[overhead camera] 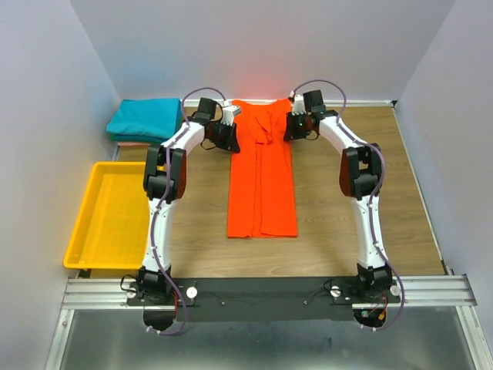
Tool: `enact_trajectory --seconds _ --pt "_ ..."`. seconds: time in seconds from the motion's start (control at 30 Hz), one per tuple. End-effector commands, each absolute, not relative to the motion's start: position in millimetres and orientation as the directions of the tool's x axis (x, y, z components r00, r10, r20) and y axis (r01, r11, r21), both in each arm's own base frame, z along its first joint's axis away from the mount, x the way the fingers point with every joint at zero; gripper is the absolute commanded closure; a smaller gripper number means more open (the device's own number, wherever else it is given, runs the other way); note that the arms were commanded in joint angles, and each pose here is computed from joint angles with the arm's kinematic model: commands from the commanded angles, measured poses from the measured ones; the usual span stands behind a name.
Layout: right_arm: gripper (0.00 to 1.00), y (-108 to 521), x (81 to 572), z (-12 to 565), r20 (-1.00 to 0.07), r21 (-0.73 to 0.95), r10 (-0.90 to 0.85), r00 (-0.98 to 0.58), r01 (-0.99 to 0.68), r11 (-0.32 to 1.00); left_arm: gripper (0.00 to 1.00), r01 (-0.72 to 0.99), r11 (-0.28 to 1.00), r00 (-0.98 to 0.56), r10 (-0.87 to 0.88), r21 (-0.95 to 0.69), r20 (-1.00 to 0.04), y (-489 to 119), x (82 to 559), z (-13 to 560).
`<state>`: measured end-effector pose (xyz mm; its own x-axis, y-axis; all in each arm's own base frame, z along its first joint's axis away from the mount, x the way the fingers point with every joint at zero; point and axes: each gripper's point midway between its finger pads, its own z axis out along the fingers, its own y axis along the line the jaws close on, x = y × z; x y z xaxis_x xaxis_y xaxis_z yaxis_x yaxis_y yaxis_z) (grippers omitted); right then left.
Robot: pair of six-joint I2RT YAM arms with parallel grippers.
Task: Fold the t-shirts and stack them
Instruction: Fold the tshirt
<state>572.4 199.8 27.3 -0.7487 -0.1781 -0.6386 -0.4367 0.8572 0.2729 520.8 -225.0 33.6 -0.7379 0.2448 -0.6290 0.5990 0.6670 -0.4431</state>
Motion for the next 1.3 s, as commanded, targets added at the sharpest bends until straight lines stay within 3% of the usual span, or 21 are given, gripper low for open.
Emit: enact_trajectory --seconds 0.0,0.1,0.2,0.33,0.37,0.4,0.43,0.47,0.57,0.67,0.77,0.8,0.83,0.87,0.9,0.97,1.07,1.1,1.13,1.27 --pt "0.72 177 575 -27 -0.580 0.171 -0.223 -0.784 -0.384 0.907 0.82 0.560 0.710 -0.767 0.251 -0.426 -0.591 -215 528 2" --pt "0.67 183 578 -14 -0.601 0.185 -0.223 -0.767 -0.406 0.895 0.79 0.577 0.717 -0.740 0.255 -0.392 -0.622 -213 542 13" --pt "0.54 186 582 28 -0.655 0.173 -0.230 -0.720 -0.439 0.882 0.73 0.624 0.696 -0.686 0.268 -0.356 -0.676 -212 547 45" --pt "0.29 185 581 108 -0.756 0.069 -0.313 -0.575 -0.546 0.835 0.58 0.723 0.649 -0.514 0.277 -0.236 -0.812 -214 547 130" --pt "0.13 186 578 124 -0.774 0.056 -0.325 -0.543 -0.570 0.820 0.45 0.750 0.639 -0.422 0.267 -0.168 -0.867 -213 543 179" --pt "0.07 185 574 133 -0.782 0.024 -0.359 -0.509 -0.601 0.799 0.13 0.766 0.631 -0.378 0.284 -0.126 -0.881 -210 536 189" --pt "0.00 185 570 172 -0.818 -0.014 -0.363 -0.446 -0.616 0.788 0.05 0.775 0.629 -0.298 0.278 -0.062 -0.913 -209 537 213" --pt "0.00 186 566 187 -0.833 -0.027 -0.369 -0.412 -0.636 0.771 0.05 0.779 0.627 -0.194 0.272 0.020 -0.943 -206 526 260" --pt "0.00 191 546 254 -0.884 -0.113 -0.391 -0.255 -0.696 0.709 0.05 0.769 0.605 0.024 0.293 0.205 -0.956 -196 500 326" --pt "0.00 195 524 296 -0.906 -0.175 -0.401 -0.137 -0.741 0.648 0.05 0.765 0.546 0.209 0.290 0.340 -0.934 -194 466 372" --pt "0.00 198 499 297 -0.905 -0.165 -0.407 -0.125 -0.778 0.606 0.05 0.720 0.539 0.350 0.261 0.437 -0.900 -192 438 394" --pt "0.00 197 482 312 -0.902 -0.215 -0.428 -0.061 -0.796 0.566 0.05 0.729 0.512 0.362 0.274 0.454 -0.891 -192 431 381" --pt "0.00 198 465 290 -0.886 -0.200 -0.458 -0.072 -0.831 0.519 0.05 0.746 0.457 0.386 0.294 0.484 -0.874 -194 420 375" --pt "0.00 201 448 282 -0.877 -0.205 -0.478 -0.045 -0.865 0.458 0.05 0.712 0.356 0.497 0.353 0.605 -0.793 -195 408 374" --pt "0.00 200 421 286 -0.860 -0.228 -0.510 -0.020 -0.879 0.419 0.04 0.741 0.264 0.522 0.350 0.617 -0.778 -201 393 358" --pt "0.00 214 383 261 -0.806 -0.265 -0.590 0.041 -0.917 0.299 0.04 0.803 0.145 0.477 0.425 0.578 -0.769 -200 369 308" --pt "0.00 213 304 175 -0.703 -0.164 -0.711 -0.006 -0.972 0.170 0.05 0.855 -0.034 0.457 0.521 0.517 -0.721 -199 316 224" --pt "0.00 214 289 164 -0.691 -0.150 -0.723 0.000 -0.978 0.143 0.06 0.839 -0.080 0.496 0.522 0.539 -0.694 -202 307 224" --pt "0.00 221 272 157 -0.685 -0.135 -0.728 0.016 -0.985 0.106 0.07 0.856 -0.174 0.497 0.538 0.487 -0.681 -198 280 186" --pt "0.09 225 224 112 -0.641 -0.032 -0.767 -0.015 -0.998 0.045 0.13 0.844 -0.276 0.533 0.531 0.461 -0.659 -204 225 140"
